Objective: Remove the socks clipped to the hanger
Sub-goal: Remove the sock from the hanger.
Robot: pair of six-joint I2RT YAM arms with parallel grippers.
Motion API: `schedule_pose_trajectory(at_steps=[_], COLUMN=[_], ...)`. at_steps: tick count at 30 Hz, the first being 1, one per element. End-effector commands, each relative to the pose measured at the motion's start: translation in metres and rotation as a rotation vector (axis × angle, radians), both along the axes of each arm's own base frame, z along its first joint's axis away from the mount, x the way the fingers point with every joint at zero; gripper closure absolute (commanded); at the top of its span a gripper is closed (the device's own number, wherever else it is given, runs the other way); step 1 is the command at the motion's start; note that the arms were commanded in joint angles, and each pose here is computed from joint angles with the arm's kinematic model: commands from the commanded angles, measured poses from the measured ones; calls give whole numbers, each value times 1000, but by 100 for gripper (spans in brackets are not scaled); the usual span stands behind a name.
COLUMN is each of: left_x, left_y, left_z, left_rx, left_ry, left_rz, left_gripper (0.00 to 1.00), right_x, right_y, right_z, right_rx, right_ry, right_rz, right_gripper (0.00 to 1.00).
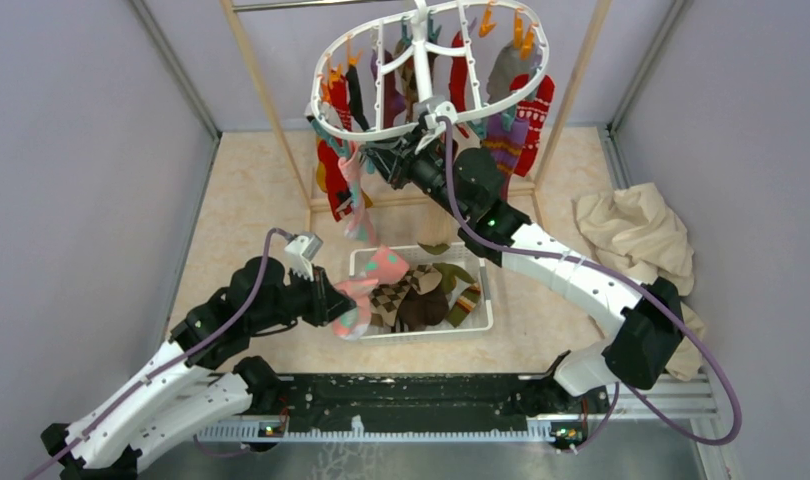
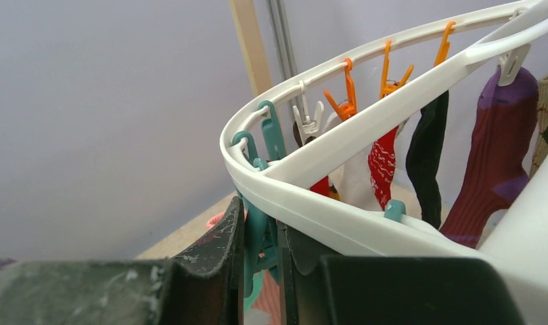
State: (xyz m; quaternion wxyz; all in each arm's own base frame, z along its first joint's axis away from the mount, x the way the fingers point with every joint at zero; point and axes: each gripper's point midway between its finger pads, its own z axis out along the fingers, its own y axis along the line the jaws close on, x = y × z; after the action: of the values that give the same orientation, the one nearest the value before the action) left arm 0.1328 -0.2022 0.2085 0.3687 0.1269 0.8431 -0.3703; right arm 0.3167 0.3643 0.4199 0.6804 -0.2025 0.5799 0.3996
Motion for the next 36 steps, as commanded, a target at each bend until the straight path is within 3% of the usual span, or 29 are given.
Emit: schedule_pose_trajectory(at_steps=[1, 5, 11, 19, 36], left_x=[-2, 0, 2, 11, 37], left_y=[-5, -10, -20, -31, -93], left_z=[6, 10, 17, 29, 45], left_rx=[-35, -47, -66, -81, -161], left_ry=[18, 15, 19, 0, -2], left_rz=[-6, -18, -45, -57, -183], left_gripper=[82, 82, 82, 81, 73], right_x=[-7, -8, -14, -34, -68], right_y=[-2, -7, -14, -38, -114], right_z=[36, 34, 24, 2, -26], right_rx=[68, 64, 47, 39, 6], right_ry=[-61, -53, -13, 40, 120], right_rz=[17, 5, 0, -5, -161], right_gripper=[93, 89, 59, 47, 44])
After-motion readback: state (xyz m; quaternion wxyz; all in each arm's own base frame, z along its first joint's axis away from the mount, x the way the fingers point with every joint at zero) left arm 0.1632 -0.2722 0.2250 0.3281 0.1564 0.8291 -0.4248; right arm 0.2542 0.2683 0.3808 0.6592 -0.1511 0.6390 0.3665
